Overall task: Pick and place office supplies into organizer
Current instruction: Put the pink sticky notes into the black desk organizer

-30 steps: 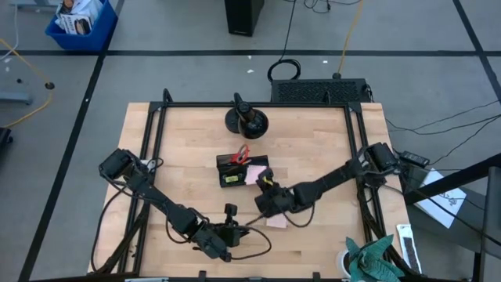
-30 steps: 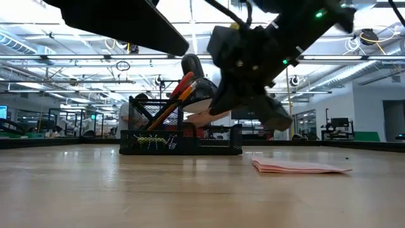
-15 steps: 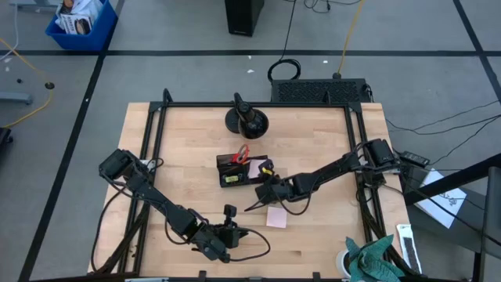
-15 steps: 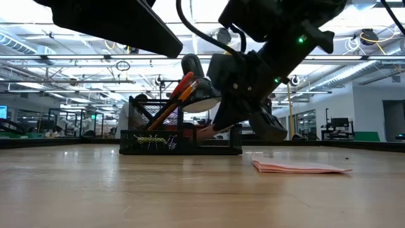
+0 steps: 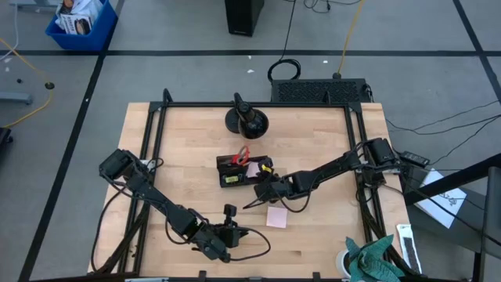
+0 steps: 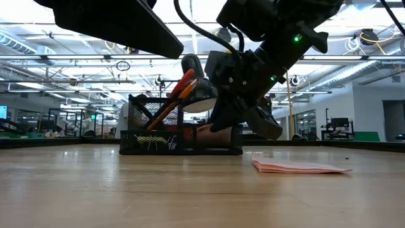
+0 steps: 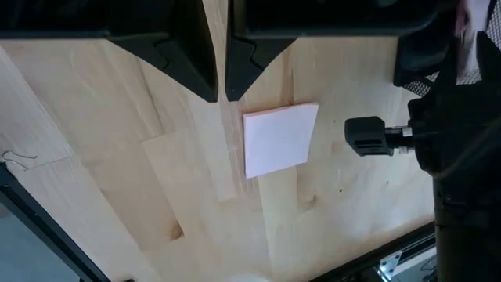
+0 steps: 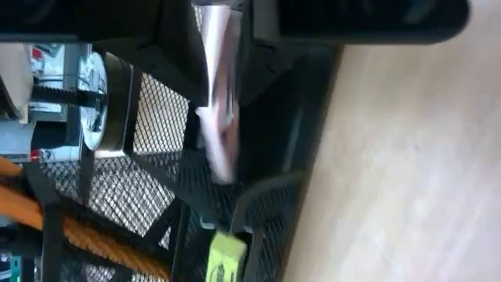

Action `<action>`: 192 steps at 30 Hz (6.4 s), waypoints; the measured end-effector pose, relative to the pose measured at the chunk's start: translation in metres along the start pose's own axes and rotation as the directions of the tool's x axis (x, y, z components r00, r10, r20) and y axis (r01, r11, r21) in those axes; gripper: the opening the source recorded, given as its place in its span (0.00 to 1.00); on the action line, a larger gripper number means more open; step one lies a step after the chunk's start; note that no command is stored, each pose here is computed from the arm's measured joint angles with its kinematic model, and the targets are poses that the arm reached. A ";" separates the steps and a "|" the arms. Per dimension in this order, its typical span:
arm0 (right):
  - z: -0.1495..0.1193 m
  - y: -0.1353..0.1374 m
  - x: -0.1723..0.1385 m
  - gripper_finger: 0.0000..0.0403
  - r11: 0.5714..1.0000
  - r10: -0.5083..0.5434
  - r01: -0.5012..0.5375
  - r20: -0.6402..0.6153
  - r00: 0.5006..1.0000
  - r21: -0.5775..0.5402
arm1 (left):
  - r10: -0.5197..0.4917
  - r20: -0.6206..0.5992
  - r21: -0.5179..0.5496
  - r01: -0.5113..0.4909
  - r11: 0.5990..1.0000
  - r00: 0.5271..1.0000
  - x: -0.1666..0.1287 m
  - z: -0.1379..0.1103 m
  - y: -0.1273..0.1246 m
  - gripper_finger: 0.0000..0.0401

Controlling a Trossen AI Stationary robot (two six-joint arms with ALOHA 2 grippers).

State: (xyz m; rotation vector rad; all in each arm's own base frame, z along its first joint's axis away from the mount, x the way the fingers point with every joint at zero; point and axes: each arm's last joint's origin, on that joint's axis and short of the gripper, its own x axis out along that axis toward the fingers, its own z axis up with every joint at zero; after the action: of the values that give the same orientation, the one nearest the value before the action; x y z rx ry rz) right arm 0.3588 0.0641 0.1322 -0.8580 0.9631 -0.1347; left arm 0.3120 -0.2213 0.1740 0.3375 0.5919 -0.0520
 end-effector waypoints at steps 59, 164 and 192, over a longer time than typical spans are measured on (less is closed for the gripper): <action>0.014 0.130 -0.122 0.47 0.966 0.258 -0.255 0.106 0.960 -0.036 | -0.076 0.055 -0.239 0.087 0.967 0.996 0.127 -0.043 0.037 0.09; -0.007 0.169 -0.119 0.31 0.959 0.208 -0.186 0.085 0.974 -0.215 | -0.135 0.004 -0.334 0.129 0.934 0.991 0.129 -0.048 0.043 0.09; 0.014 0.145 -0.137 0.00 0.951 -0.158 0.190 0.146 0.977 -0.243 | -0.164 0.009 -0.150 0.164 0.975 0.986 0.050 0.004 0.025 0.09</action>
State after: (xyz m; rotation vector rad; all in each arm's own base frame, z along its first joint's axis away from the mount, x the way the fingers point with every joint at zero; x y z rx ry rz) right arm 0.2512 0.2326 0.1265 -1.1769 0.7960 -0.1075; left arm 0.3591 -0.1967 0.1570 0.1415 0.6222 -0.1648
